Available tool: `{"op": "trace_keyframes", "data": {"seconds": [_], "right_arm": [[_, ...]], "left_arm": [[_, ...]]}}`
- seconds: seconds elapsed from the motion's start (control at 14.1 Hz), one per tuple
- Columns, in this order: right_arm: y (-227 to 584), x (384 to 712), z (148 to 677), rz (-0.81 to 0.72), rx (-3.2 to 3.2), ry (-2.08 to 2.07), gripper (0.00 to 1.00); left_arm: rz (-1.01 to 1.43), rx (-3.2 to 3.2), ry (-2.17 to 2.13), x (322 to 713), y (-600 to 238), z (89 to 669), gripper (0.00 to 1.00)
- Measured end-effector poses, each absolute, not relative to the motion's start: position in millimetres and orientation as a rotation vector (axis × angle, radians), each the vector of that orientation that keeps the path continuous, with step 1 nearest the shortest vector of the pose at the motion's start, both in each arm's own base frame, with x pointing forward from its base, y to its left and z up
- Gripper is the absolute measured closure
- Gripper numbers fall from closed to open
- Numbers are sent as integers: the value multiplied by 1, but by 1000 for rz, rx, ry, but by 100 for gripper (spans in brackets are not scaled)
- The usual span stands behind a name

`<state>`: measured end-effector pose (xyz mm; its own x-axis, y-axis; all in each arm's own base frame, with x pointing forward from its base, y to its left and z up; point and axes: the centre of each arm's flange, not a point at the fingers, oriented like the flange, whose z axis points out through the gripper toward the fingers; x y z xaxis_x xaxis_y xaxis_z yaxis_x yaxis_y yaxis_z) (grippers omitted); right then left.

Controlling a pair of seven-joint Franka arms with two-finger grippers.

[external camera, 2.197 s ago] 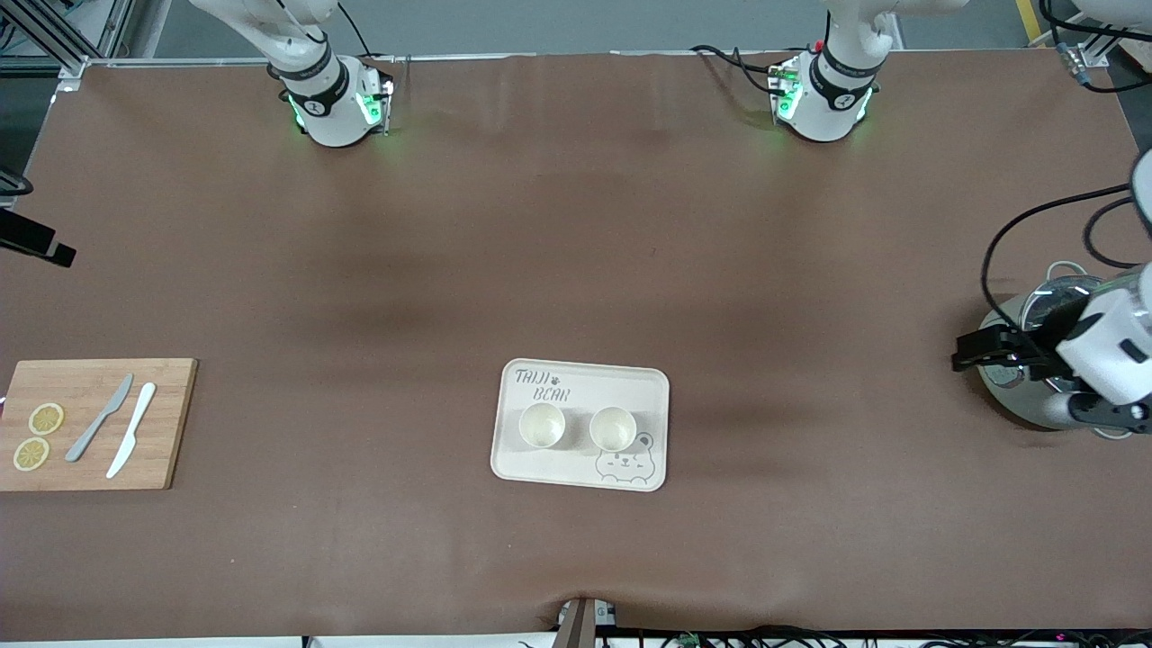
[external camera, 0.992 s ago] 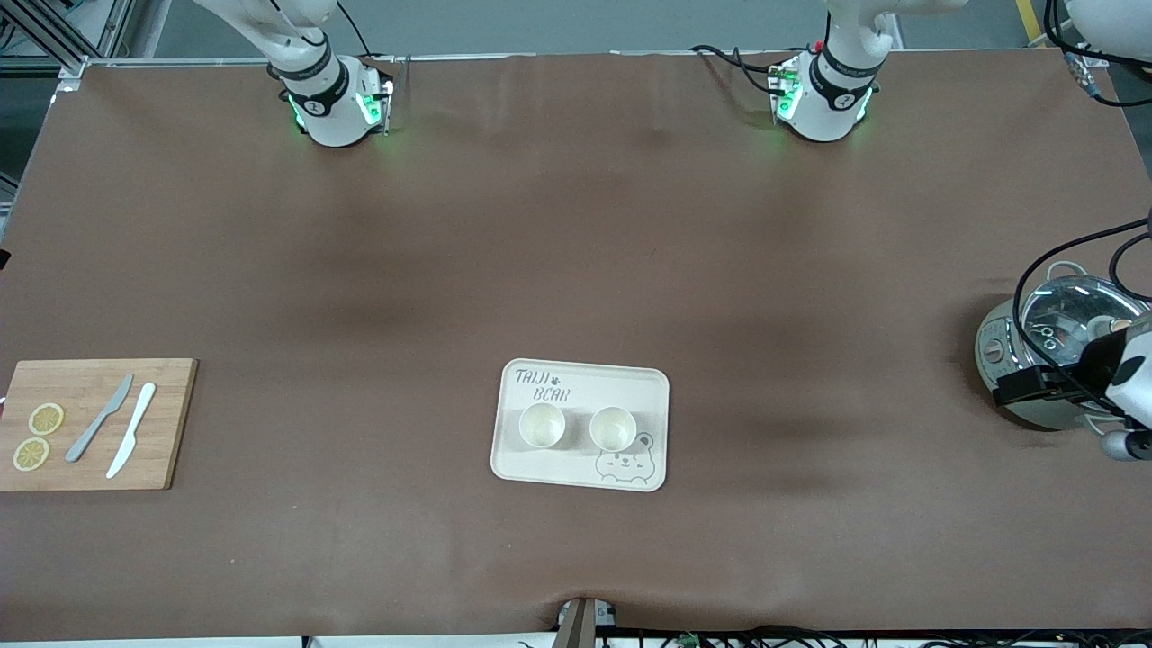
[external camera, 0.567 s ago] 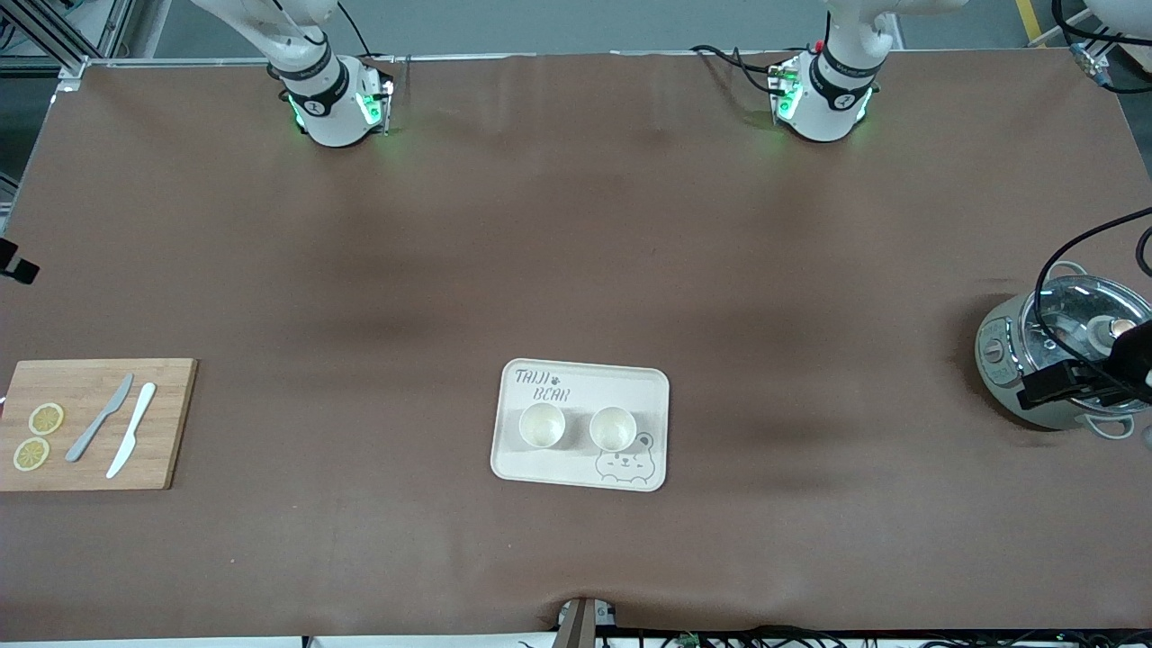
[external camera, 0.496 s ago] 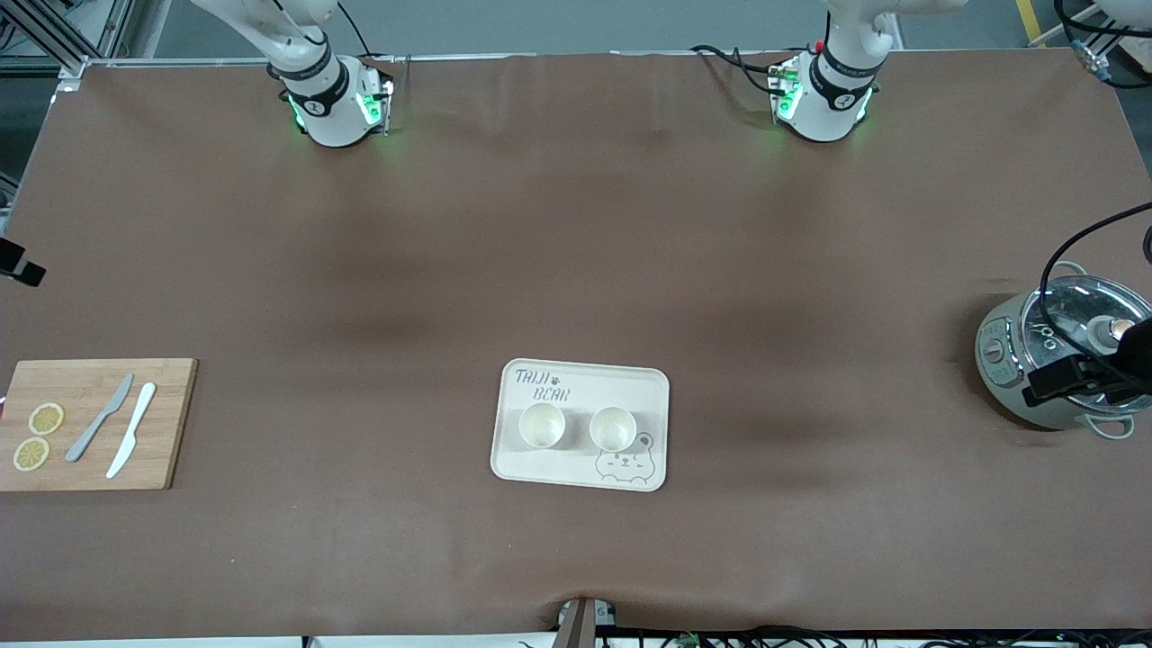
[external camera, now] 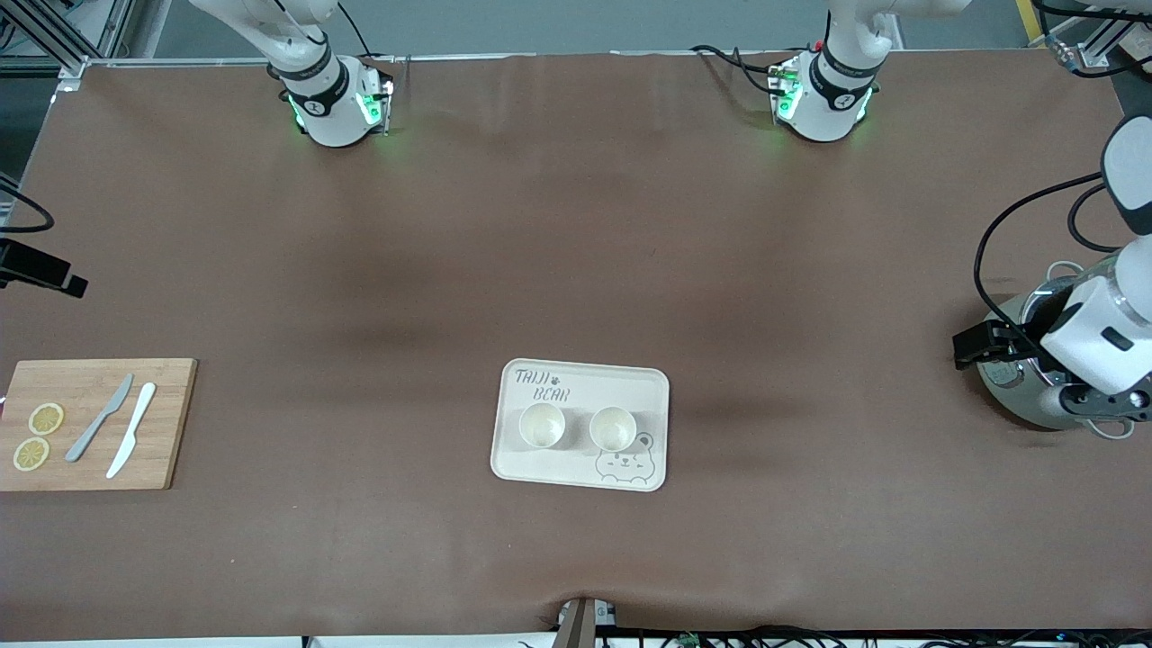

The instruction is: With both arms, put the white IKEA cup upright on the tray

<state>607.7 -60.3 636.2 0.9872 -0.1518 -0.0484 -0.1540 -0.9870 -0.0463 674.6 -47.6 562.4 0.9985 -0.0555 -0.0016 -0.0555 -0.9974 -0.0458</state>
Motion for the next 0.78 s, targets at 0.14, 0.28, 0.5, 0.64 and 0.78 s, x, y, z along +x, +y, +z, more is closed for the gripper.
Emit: {"op": "trace_keyframes", "data": {"seconds": [0.14, 0.28, 0.5, 0.64, 0.78], "right_arm": [[-61, 608, 631, 89, -3088, 222, 0], [-63, 608, 621, 123, -3094, 221, 0], [-64, 613, 612, 100, -3097, 224, 0], [-64, 615, 610, 93, -3097, 224, 0], [-64, 618, 599, 85, -3099, 226, 0]], "left_arm": [[7, -3095, 73, 675, -38, 561, 0], [7, -3095, 67, 675, -33, 561, 0], [7, -3095, 77, 675, -37, 561, 0], [2, -3095, 72, 676, -35, 561, 0], [-8, -3096, 67, 676, -33, 561, 0]]}}
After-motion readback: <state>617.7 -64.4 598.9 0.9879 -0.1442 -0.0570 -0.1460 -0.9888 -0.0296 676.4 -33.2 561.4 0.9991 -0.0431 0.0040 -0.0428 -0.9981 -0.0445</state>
